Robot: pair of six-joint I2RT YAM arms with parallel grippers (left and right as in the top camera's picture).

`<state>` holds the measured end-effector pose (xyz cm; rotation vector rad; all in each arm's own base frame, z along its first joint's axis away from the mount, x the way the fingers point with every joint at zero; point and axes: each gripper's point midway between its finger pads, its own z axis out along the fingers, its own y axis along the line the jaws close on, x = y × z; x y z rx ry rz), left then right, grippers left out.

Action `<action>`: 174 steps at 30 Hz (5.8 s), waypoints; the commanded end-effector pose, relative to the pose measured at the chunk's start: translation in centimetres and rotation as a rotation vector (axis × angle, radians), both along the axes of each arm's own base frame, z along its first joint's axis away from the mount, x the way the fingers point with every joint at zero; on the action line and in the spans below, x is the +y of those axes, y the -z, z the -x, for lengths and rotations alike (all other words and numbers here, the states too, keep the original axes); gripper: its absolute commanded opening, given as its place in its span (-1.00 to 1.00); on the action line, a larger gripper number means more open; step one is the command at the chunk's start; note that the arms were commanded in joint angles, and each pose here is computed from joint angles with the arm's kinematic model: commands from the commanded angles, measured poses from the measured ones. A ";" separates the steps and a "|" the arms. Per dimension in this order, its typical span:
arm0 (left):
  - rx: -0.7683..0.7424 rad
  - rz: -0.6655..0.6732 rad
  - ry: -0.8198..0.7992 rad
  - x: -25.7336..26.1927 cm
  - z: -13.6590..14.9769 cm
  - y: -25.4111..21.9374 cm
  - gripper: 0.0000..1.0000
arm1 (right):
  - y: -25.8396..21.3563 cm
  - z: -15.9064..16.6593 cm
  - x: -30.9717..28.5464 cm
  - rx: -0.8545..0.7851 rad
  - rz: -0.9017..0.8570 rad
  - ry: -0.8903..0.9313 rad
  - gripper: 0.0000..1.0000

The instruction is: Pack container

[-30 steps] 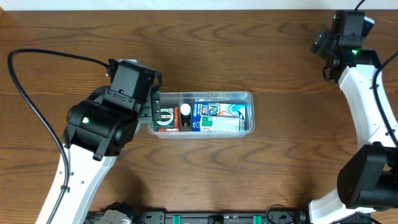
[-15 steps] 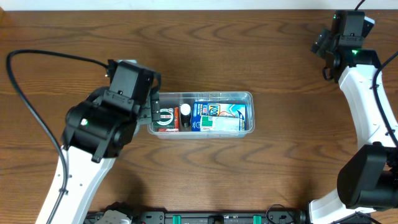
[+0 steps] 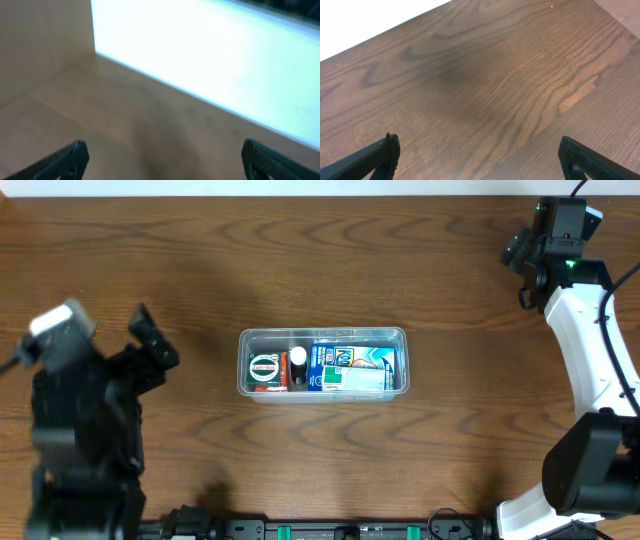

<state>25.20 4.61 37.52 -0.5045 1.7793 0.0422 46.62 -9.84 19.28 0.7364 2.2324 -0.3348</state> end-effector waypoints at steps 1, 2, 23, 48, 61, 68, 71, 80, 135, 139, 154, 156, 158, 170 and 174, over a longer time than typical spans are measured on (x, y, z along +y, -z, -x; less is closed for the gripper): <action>-0.044 -0.038 -0.008 0.7 0.2 2.4 0.96 | 0.4 0.1 -0.4 0.014 0.016 0.009 0.98; -0.082 -0.035 -0.011 0.9 0.2 2.8 0.96 | 0.4 0.1 -0.4 0.014 0.016 0.009 0.99; -0.333 -0.111 0.108 -0.5 1.0 17.0 0.96 | 0.4 0.1 -0.4 0.014 0.016 0.009 0.98; -0.072 -0.216 0.146 -0.5 1.2 23.9 0.96 | 0.4 0.1 -0.4 0.014 0.016 0.009 0.99; -0.071 -0.216 0.146 -0.5 1.2 23.9 0.96 | 0.4 0.1 -0.4 0.014 0.016 0.009 0.98; -0.071 -0.216 0.147 -0.5 1.2 23.9 0.96 | 0.4 0.1 -0.3 0.014 0.016 0.008 0.98; -0.071 -0.216 0.146 -0.5 1.2 23.9 0.96 | 0.2 0.2 -0.1 0.013 0.016 0.005 0.98; -0.071 -0.216 0.147 -0.5 1.2 23.9 0.96 | -6.6 2.8 3.2 -0.098 0.019 -0.066 0.99; -0.071 -0.216 0.146 -0.5 1.2 23.9 0.96 | 5.5 21.6 9.6 -0.616 0.070 -0.553 0.99; -0.071 -0.216 0.147 -0.5 1.2 23.9 0.96 | 5.1 21.8 9.5 -0.622 0.110 -0.568 0.99; -0.071 -0.216 0.147 -0.5 1.2 23.9 0.96 | 3.4 22.0 9.7 -0.696 0.129 -0.578 0.98; -0.071 -0.216 0.146 -0.5 1.2 23.9 0.96 | 3.6 22.0 9.7 -0.689 0.126 -0.578 0.98; -0.071 -0.216 0.146 -0.5 1.2 23.9 0.96 | 3.6 22.0 9.7 -0.689 0.127 -0.578 0.99; -0.071 -0.216 0.146 -0.5 1.2 23.9 0.96 | 3.6 22.0 9.7 -0.688 0.126 -0.578 0.98; -0.071 -0.216 0.146 -0.5 1.2 23.9 0.96 | 3.6 22.0 9.7 -0.688 0.126 -0.578 0.99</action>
